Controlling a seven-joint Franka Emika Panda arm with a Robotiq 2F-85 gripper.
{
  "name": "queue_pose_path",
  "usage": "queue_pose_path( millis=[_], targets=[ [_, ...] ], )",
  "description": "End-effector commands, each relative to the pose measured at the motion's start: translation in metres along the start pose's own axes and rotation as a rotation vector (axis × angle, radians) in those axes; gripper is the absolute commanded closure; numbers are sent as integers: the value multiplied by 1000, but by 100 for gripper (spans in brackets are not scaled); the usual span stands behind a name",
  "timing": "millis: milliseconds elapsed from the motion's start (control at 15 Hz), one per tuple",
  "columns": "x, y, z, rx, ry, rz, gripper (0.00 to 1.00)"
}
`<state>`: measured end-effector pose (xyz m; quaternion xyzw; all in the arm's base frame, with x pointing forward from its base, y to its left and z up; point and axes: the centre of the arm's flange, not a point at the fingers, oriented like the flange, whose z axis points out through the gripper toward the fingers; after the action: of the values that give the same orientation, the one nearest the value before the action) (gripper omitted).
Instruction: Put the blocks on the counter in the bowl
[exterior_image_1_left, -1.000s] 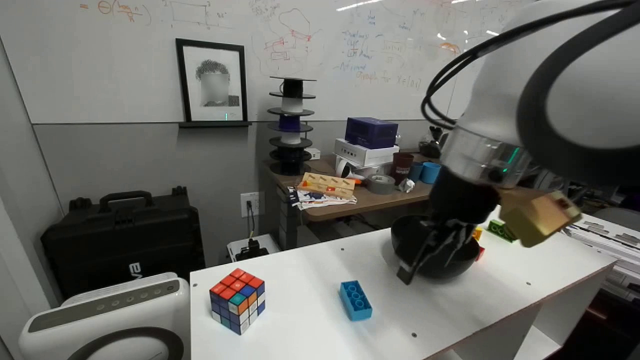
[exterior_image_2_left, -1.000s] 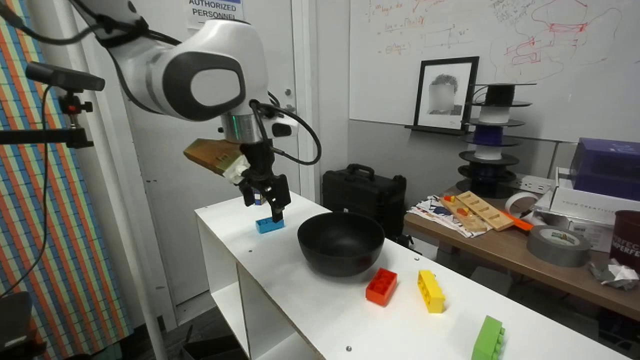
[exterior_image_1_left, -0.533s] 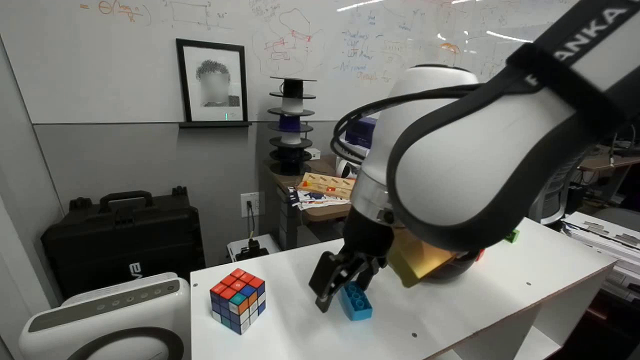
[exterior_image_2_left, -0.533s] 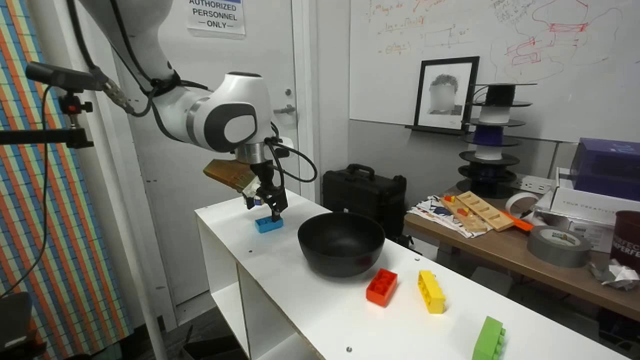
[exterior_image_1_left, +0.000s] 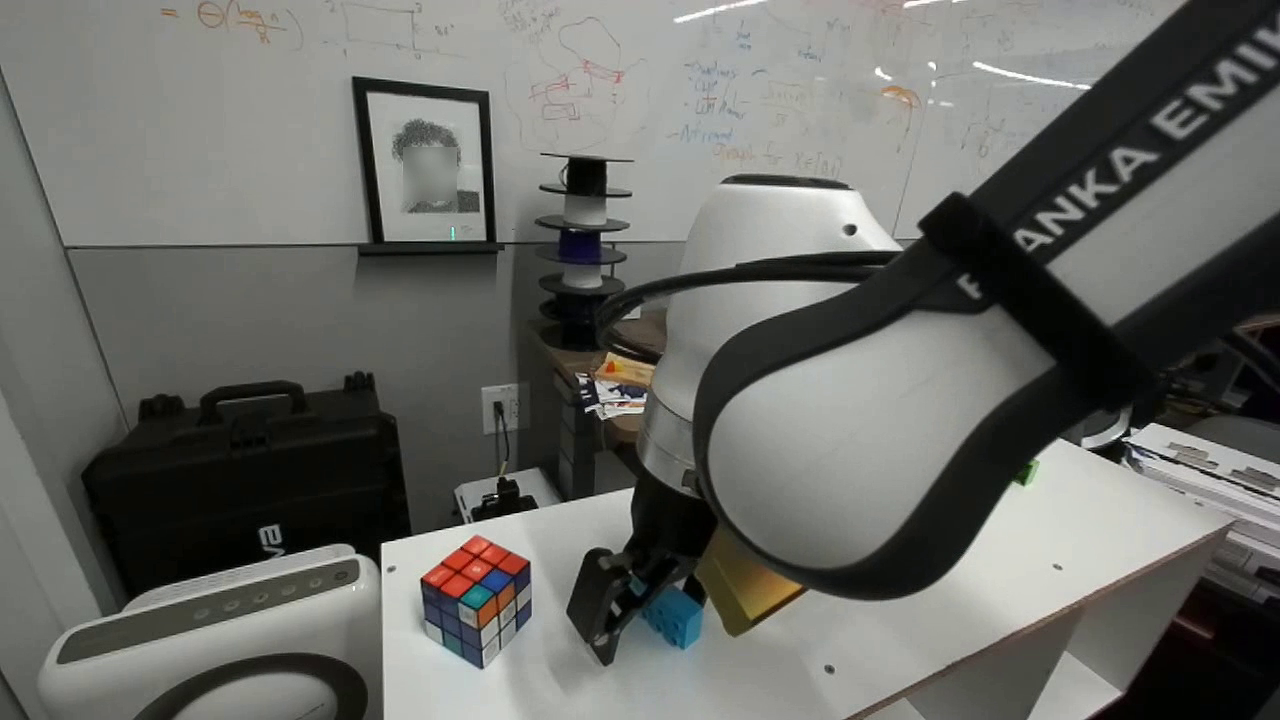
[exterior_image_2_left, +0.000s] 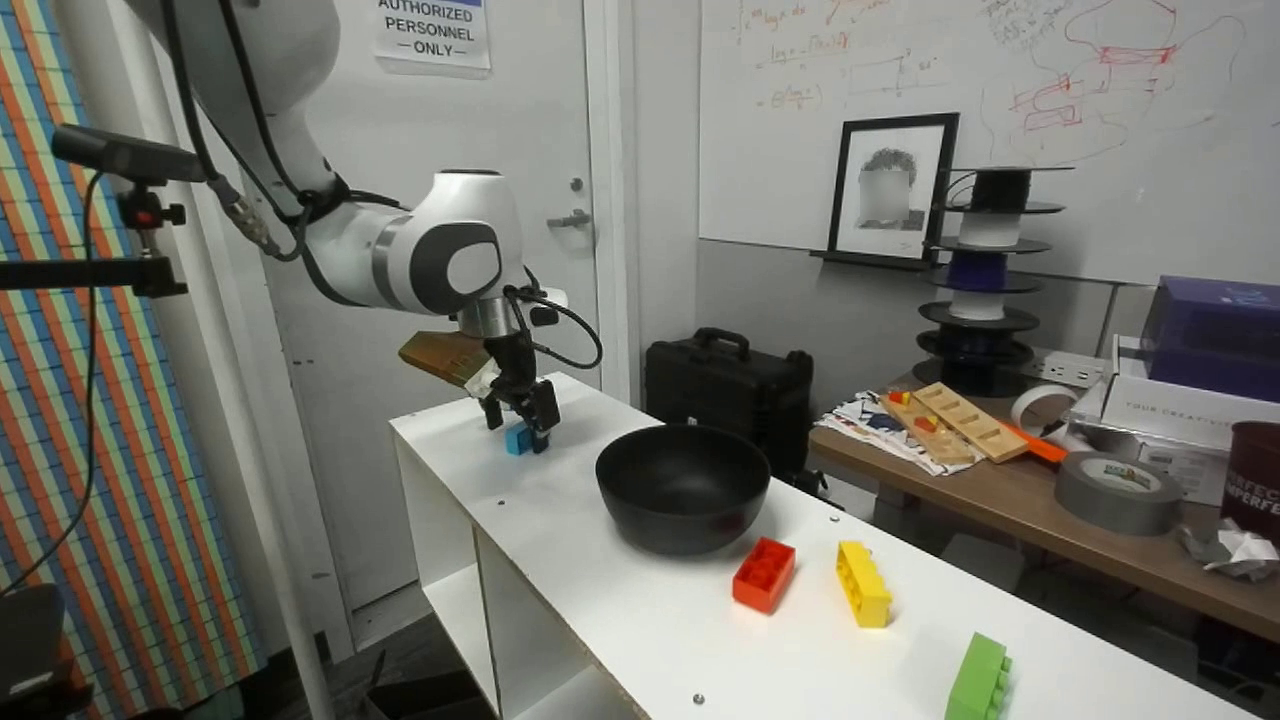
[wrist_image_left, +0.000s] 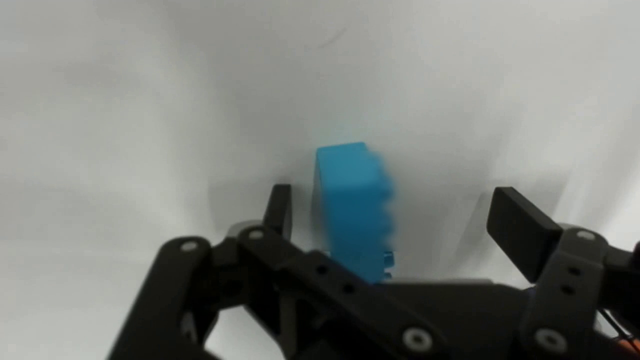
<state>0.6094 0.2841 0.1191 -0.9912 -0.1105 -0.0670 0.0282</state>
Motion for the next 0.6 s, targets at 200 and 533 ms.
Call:
queue_pose_path(
  millis=[200, 533],
  targets=[
    [4, -8, -25, -124, 57, 34, 51],
    [2, 8, -54, -130, 43, 106, 88]
  ],
)
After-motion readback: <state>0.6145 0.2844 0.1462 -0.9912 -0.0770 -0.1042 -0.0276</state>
